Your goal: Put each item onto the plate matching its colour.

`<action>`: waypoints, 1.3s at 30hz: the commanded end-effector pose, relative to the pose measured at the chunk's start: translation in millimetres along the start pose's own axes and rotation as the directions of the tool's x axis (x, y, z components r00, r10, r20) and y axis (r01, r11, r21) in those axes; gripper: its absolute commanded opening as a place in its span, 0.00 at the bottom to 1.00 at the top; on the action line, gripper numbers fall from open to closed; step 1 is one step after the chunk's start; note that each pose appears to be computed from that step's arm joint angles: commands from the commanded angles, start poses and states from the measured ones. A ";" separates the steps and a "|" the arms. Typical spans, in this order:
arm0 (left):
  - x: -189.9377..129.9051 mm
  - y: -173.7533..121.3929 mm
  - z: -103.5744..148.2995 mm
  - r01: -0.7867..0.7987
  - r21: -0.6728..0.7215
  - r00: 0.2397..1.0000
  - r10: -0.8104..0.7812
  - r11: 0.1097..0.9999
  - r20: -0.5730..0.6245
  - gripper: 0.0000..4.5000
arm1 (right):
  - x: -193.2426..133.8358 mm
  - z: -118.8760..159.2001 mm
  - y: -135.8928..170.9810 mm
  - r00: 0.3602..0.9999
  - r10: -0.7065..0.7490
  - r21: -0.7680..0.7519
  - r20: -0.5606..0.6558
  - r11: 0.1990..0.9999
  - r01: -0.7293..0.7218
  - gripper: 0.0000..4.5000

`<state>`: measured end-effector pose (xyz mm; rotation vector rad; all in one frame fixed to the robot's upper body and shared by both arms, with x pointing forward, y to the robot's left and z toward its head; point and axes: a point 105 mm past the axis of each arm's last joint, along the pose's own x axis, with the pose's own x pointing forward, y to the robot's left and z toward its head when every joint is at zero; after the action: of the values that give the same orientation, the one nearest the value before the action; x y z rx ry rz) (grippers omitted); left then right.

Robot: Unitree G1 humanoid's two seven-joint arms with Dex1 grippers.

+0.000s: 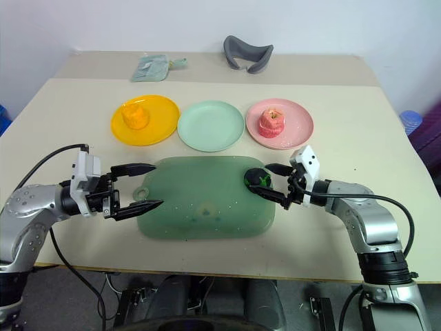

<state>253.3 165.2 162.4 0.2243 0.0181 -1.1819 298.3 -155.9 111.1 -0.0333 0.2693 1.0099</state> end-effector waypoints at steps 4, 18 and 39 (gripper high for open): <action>0.6 -2.8 4.3 0.000 0.025 1.000 -0.001 1.000 0.011 1.00 | 17.2 5.0 -4.6 1.000 -0.007 -0.035 0.025 0.999 0.008 0.87; -8.5 -0.1 -6.0 -0.166 0.033 0.986 0.167 0.986 -0.031 1.00 | 91.9 77.7 -9.5 0.968 -0.082 -0.241 0.237 0.960 0.141 0.39; -12.6 -5.9 -8.4 -0.332 -0.048 0.943 0.333 0.942 0.023 1.00 | 113.4 101.7 -53.8 0.873 -0.212 -0.314 0.440 0.874 0.370 0.99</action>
<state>240.1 171.7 139.7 0.1246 0.0582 -0.8894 432.0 -61.9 160.9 -0.2219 -0.2112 0.7297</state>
